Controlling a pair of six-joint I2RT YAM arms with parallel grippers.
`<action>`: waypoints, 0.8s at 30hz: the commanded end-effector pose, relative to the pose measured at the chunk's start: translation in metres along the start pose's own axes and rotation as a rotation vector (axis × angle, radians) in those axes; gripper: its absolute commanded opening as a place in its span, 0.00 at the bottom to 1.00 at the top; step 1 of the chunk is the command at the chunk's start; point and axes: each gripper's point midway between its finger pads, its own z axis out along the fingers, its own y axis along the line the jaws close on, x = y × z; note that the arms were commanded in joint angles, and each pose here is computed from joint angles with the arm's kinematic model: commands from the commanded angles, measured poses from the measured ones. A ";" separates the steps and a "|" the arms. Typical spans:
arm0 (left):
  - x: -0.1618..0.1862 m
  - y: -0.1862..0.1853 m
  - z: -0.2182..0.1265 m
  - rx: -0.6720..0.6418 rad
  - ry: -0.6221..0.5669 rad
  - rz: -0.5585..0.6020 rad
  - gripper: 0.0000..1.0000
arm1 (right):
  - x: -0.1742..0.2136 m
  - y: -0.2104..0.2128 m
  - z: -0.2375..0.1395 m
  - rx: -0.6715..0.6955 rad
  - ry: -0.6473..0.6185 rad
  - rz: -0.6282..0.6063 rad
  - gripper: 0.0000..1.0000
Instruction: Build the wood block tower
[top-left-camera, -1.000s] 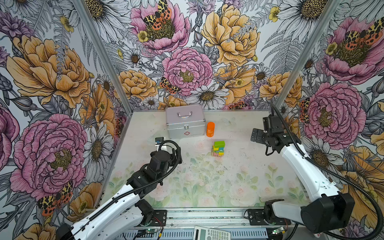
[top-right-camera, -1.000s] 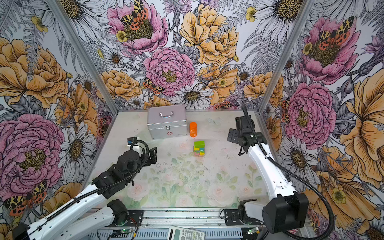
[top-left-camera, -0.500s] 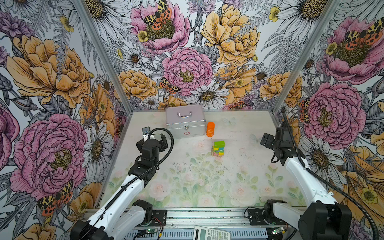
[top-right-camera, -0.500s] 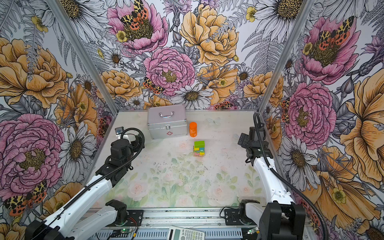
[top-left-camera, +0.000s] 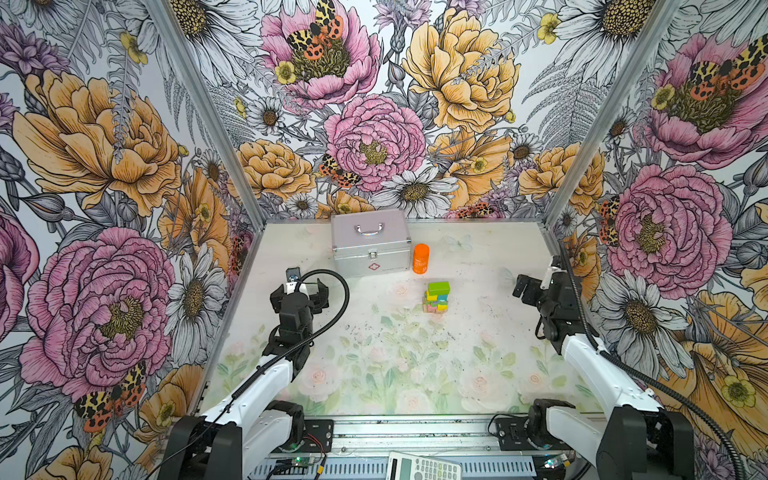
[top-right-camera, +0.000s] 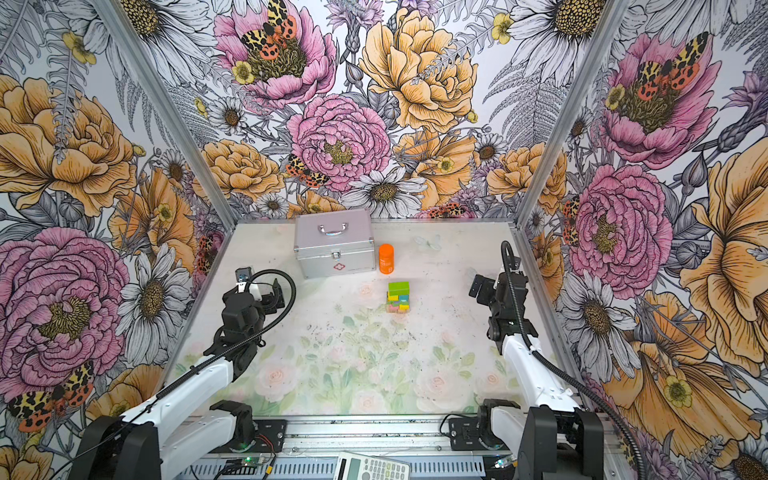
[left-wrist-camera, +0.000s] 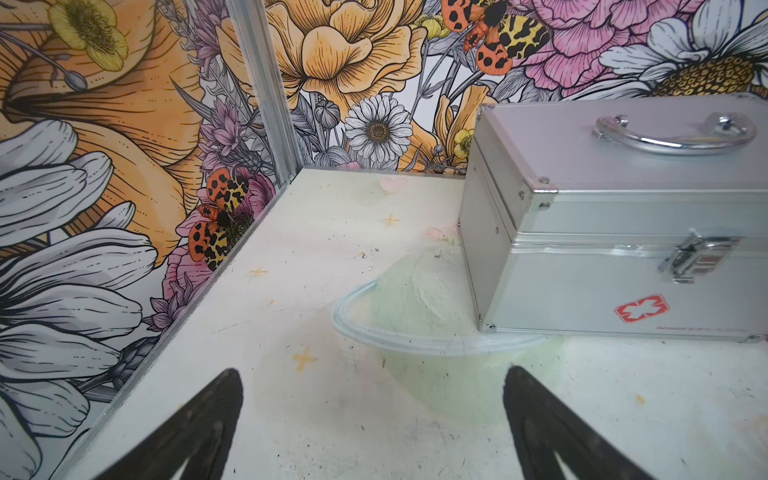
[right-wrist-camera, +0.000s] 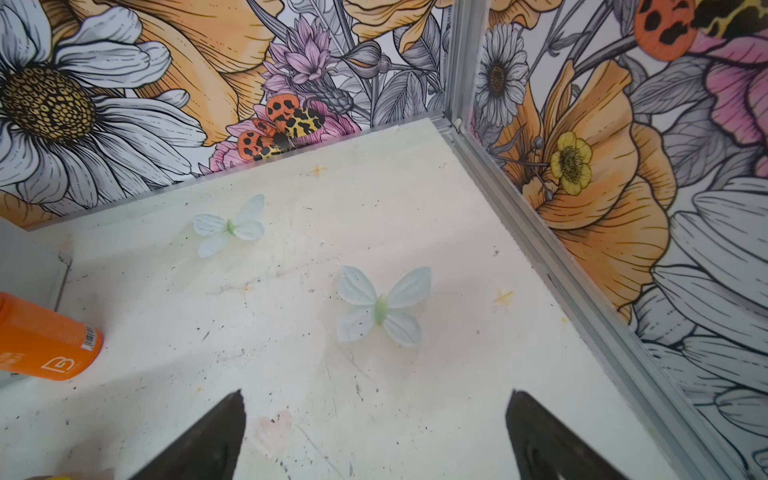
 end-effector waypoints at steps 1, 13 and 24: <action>-0.019 -0.009 0.004 0.077 -0.089 -0.032 0.99 | -0.024 0.008 -0.003 -0.047 -0.124 -0.014 1.00; -0.015 0.012 0.026 0.012 -0.066 -0.108 0.99 | -0.039 0.020 -0.033 0.039 -0.192 -0.069 1.00; -0.024 0.021 0.006 -0.026 -0.129 -0.209 0.99 | -0.025 0.087 -0.052 -0.065 -0.131 -0.171 1.00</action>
